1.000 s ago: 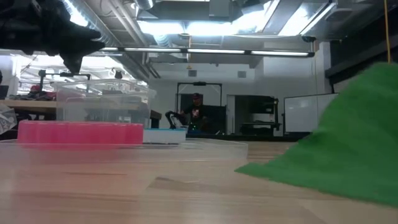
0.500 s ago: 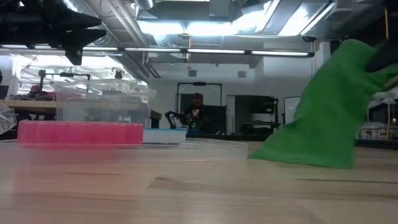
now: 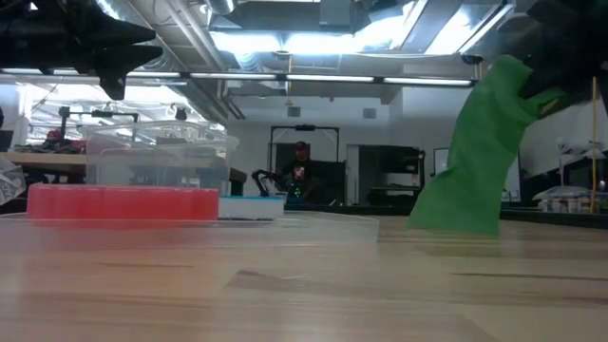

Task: Roll bandage
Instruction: Roll the green bandage

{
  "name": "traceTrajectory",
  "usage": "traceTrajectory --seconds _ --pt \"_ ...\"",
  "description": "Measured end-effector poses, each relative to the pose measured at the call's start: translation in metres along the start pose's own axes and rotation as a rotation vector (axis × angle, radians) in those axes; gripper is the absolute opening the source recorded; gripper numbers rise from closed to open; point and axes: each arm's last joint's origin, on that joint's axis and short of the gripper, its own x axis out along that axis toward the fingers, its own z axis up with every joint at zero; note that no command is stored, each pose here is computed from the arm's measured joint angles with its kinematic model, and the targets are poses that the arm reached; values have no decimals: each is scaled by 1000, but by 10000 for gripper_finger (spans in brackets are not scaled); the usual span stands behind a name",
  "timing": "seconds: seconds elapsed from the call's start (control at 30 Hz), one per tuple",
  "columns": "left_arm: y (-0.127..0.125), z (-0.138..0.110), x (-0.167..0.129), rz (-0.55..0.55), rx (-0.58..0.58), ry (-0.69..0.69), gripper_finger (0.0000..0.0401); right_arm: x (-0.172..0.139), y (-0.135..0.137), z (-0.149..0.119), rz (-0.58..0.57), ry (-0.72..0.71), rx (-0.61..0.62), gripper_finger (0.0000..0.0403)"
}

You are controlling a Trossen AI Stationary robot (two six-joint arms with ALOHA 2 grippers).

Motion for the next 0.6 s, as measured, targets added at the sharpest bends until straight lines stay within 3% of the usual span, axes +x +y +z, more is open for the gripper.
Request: traceTrajectory --seconds 0.3,0.6 --pt "1 0 0 25 17 -7 124 7 -32 36 -76 -5 -97 67" --pt "1 0 0 25 29 -7 124 -5 -18 90 -97 -25 -329 67"
